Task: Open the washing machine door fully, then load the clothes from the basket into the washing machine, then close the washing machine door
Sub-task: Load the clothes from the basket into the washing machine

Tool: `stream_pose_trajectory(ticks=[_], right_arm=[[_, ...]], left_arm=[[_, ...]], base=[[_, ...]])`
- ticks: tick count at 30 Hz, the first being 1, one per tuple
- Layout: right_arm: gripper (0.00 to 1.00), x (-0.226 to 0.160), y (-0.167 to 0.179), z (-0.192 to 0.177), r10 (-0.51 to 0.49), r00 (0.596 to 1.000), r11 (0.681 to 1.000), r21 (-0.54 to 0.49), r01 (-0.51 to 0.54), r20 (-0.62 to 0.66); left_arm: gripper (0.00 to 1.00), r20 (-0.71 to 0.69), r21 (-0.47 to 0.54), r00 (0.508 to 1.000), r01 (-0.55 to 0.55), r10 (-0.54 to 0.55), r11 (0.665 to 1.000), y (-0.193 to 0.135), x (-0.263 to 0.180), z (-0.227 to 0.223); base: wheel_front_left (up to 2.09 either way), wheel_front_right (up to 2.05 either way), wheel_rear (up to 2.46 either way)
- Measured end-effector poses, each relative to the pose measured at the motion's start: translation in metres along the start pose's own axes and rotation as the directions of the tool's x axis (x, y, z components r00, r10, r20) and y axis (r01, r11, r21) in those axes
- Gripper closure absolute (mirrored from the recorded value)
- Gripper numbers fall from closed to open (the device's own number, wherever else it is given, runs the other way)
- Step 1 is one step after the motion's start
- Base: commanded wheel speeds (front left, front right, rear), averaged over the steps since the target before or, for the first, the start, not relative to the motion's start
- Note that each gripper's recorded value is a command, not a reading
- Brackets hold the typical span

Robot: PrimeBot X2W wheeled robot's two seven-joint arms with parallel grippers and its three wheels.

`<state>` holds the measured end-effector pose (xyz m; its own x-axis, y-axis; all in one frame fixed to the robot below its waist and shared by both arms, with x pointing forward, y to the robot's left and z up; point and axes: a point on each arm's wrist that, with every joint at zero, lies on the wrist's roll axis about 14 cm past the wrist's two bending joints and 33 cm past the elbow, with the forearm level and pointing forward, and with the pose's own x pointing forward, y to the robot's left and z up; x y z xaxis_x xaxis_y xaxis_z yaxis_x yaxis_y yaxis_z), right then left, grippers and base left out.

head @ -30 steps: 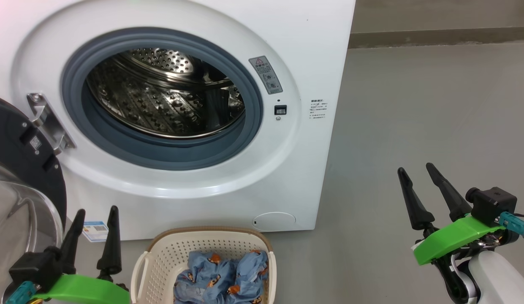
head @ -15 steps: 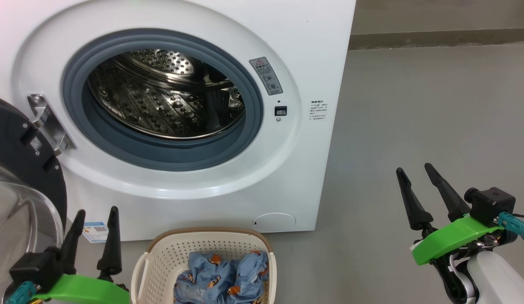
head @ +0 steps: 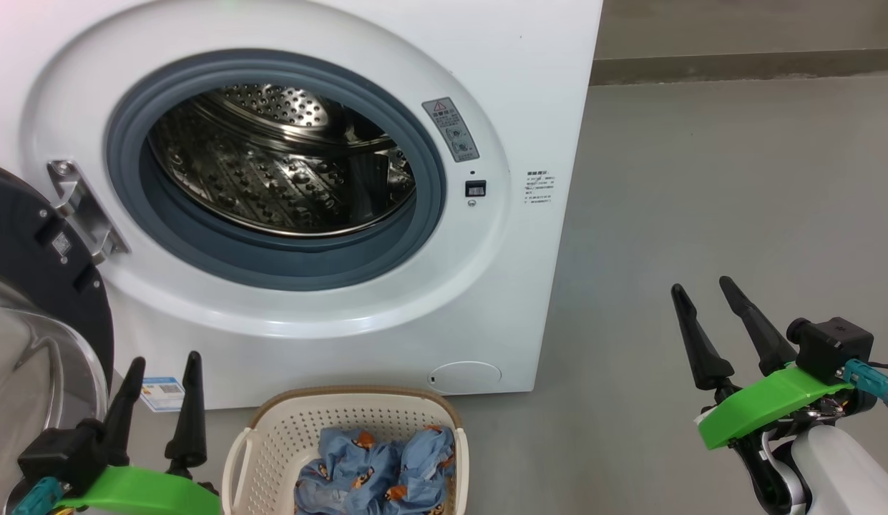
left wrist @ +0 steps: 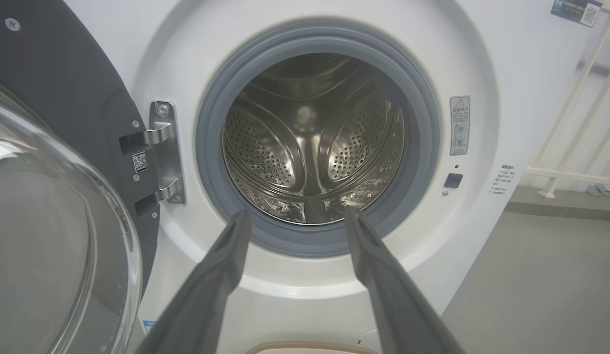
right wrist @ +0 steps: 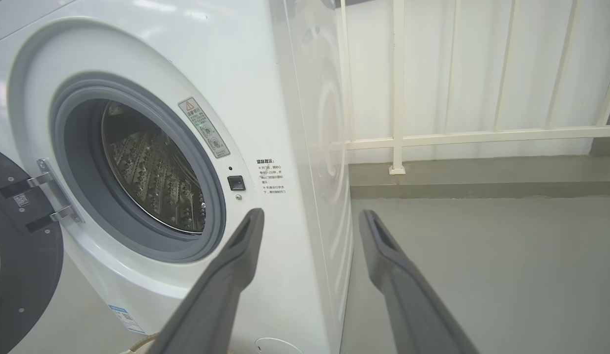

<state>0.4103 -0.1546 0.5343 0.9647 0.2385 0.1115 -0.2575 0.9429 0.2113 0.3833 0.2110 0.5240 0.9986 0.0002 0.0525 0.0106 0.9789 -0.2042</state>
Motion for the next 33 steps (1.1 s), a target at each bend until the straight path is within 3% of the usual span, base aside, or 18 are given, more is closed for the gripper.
stream_pose_trajectory(ticks=[33], right_arm=[[0.00, -0.001, -0.007, -0.016, -0.015, 0.999, 1.000, 0.005, 0.015, -0.044]], left_arm=[[0.00, -0.058, 0.033, 0.998, -0.005, 0.007, 0.999, -0.002, 0.006, -0.022]], base=[[0.00, 0.00, 0.00]])
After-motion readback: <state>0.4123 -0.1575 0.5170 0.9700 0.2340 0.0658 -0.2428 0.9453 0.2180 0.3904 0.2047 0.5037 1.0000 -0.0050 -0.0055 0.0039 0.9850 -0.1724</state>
